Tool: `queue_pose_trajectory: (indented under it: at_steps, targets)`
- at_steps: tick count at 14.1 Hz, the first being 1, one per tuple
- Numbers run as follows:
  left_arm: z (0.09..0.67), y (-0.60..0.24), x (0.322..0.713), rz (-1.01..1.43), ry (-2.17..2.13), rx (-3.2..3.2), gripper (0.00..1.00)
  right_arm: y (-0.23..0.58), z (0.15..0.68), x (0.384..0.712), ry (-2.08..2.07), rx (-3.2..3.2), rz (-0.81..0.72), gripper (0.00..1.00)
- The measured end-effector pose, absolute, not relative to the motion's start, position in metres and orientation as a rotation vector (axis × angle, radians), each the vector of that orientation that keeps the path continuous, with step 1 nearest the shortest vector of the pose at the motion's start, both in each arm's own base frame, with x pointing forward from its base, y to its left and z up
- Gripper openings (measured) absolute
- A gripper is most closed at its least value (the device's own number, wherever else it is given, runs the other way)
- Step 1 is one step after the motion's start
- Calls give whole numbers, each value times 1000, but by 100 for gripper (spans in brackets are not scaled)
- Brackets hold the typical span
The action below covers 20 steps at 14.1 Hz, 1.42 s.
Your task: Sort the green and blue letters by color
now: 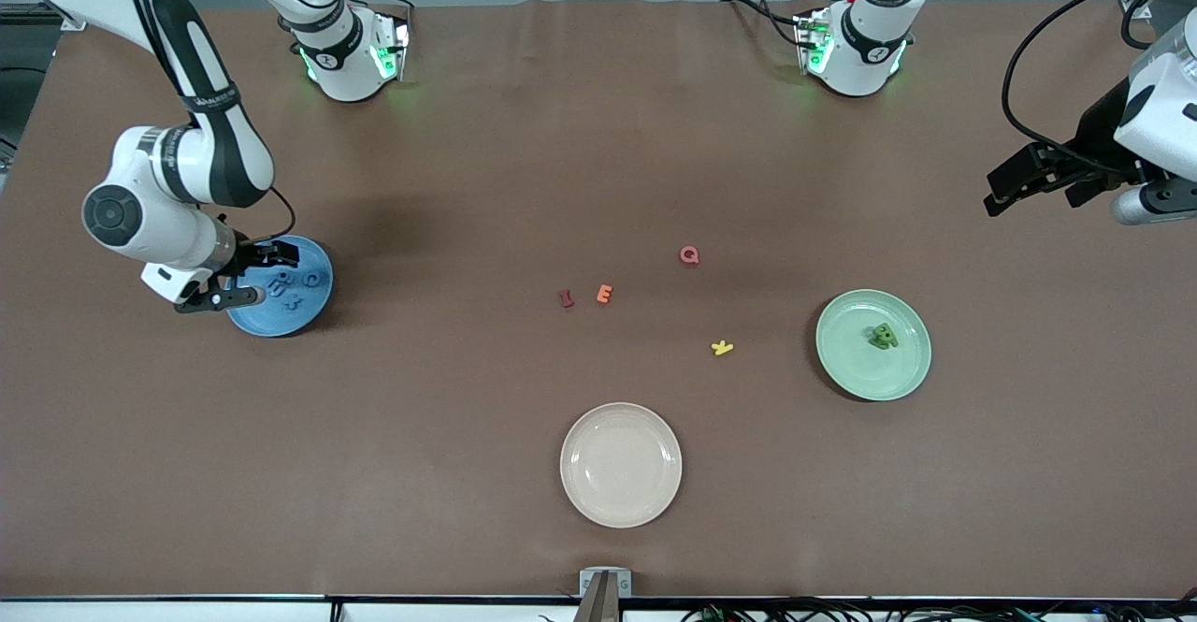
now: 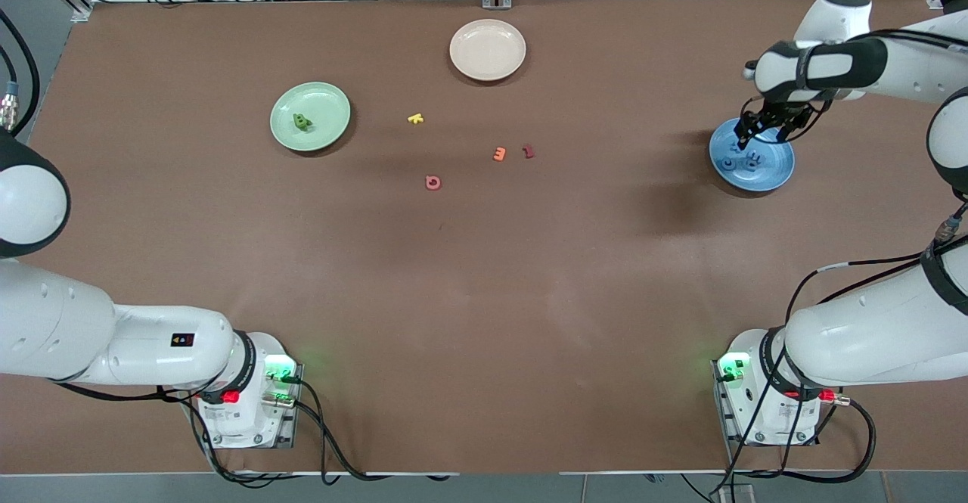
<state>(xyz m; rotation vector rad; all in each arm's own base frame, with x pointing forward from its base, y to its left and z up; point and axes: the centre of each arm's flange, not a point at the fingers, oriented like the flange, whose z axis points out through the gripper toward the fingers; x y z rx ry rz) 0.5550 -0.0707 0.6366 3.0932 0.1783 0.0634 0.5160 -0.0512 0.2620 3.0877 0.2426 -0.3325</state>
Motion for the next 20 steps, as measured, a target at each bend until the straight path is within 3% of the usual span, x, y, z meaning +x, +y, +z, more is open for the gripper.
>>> queue_pose_trajectory:
  at_steps: [4, 9, 15, 20]
  targets:
    - [636, -72, 555, 60, 171, 3094, 100, -57, 379, 566, 210, 3083, -352, 100]
    - [639, -83, 549, 38, 139, 3099, 100, -59, 489, 586, 10, 3075, -337, 100]
    - [643, -76, 545, 24, 157, 3101, 100, -58, 535, 603, -24, 3071, -256, 100]
    - [643, -76, 545, 24, 155, 3101, 100, -57, 528, 601, -36, 3069, -337, 100]
